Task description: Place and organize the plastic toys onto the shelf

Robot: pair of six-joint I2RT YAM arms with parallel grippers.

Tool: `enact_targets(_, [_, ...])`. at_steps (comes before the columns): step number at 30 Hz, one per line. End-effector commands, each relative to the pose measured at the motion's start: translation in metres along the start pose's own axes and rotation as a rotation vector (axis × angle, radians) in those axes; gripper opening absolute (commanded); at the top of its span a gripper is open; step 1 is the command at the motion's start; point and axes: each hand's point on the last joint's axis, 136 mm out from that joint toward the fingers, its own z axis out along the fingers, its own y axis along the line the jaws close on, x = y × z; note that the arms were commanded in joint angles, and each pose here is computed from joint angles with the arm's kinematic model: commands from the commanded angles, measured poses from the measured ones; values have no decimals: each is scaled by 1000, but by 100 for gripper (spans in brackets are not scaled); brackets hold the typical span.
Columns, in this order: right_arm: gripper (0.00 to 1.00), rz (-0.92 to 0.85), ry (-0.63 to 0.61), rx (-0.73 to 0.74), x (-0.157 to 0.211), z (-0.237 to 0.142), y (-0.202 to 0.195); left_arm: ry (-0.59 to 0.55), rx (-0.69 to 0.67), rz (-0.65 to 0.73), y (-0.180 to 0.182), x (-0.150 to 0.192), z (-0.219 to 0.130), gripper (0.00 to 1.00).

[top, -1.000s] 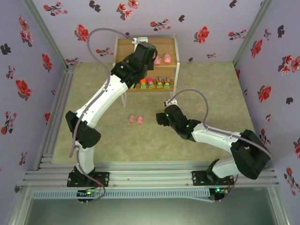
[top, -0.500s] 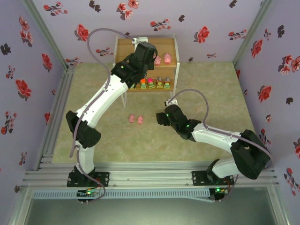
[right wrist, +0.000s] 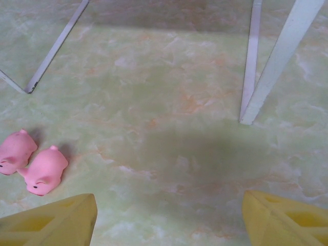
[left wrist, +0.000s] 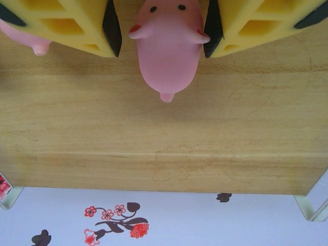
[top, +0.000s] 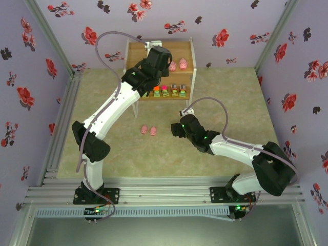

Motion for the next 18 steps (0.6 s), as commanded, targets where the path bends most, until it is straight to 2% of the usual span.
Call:
enact_targets(1, [66,19,6,1,-4,1,0,-45,20,-47,5,-17,-11,49])
enact_targets(18, [66,21,9,2,-3,1,-1,-31,50,-48,0,-16,-11,41])
